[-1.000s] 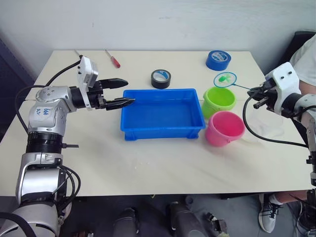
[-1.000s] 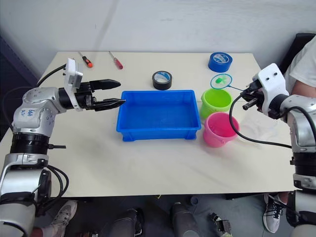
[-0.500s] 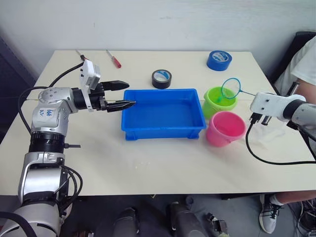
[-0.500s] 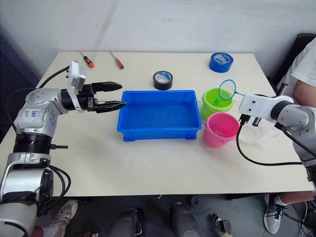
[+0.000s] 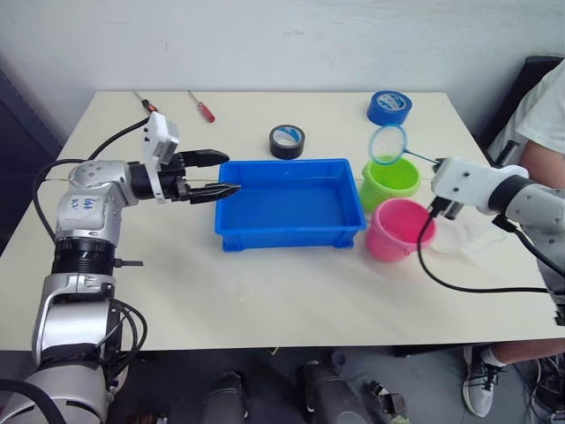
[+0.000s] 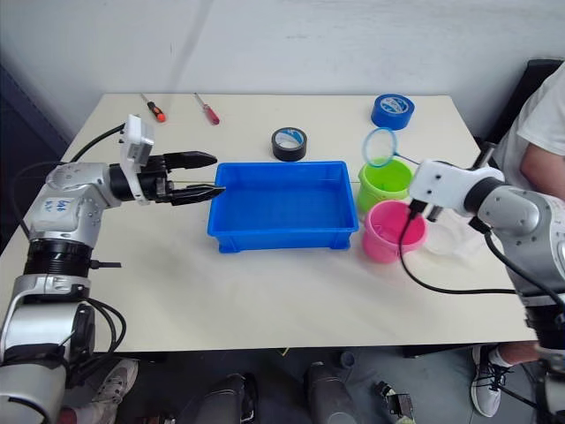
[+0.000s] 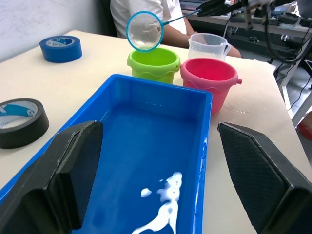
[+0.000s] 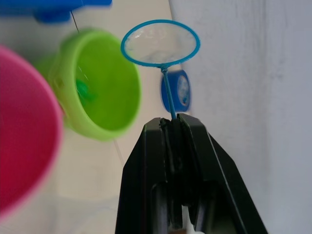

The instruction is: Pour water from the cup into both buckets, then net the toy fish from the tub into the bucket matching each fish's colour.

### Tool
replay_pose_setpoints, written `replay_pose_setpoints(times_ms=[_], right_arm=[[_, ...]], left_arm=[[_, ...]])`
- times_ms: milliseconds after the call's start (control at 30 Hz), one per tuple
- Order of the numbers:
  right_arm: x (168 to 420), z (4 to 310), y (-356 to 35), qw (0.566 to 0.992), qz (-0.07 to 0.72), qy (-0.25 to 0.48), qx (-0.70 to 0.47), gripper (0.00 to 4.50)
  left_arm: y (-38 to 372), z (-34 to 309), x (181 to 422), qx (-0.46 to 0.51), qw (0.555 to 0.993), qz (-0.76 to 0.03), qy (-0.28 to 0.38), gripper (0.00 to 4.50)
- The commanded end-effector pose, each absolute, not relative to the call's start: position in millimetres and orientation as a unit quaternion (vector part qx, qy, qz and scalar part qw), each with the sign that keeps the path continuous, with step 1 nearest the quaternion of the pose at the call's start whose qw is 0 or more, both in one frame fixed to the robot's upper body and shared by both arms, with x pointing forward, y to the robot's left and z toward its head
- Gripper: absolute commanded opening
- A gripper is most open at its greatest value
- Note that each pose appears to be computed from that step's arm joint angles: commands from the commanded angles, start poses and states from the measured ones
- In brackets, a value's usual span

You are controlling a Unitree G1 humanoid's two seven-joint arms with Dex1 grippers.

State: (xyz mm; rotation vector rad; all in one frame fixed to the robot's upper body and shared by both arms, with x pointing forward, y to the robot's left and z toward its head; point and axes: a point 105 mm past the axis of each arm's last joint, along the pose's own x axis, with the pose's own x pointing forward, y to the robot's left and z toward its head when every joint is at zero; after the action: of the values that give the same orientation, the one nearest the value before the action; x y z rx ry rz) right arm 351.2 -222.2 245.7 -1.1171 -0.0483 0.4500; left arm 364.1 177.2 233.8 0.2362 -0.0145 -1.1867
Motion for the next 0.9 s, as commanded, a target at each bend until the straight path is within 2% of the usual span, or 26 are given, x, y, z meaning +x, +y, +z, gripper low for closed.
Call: replay_pose_setpoints(times_ms=[33, 200, 367, 467, 633, 900], right_arm=[[336, 274, -201, 0.853, 0.283, -0.039, -0.437, 0.0], [316, 270, -169, 0.83, 0.435, -0.013, -0.348, 0.0], [289, 247, -137, 0.77, 0.575, 0.034, -0.275, 0.0], [278, 225, -123, 0.734, 0.624, 0.06, -0.261, 0.0], [275, 190, -104, 0.708, 0.656, 0.083, -0.248, 0.0], [286, 145, -80, 0.721, 0.638, 0.093, -0.254, 0.0]], left_arm=[[190, 259, 343, 0.12, 0.807, -0.579, -0.019, 4.12], [199, 261, 323, 0.147, 0.793, -0.591, 0.016, 4.12], [201, 266, 297, 0.149, 0.778, -0.61, 0.029, 4.12], [199, 258, 288, 0.151, 0.768, -0.62, 0.051, 4.12], [186, 241, 275, 0.157, 0.741, -0.649, 0.078, 4.12], [172, 194, 265, 0.169, 0.708, -0.675, 0.12, 4.12]])
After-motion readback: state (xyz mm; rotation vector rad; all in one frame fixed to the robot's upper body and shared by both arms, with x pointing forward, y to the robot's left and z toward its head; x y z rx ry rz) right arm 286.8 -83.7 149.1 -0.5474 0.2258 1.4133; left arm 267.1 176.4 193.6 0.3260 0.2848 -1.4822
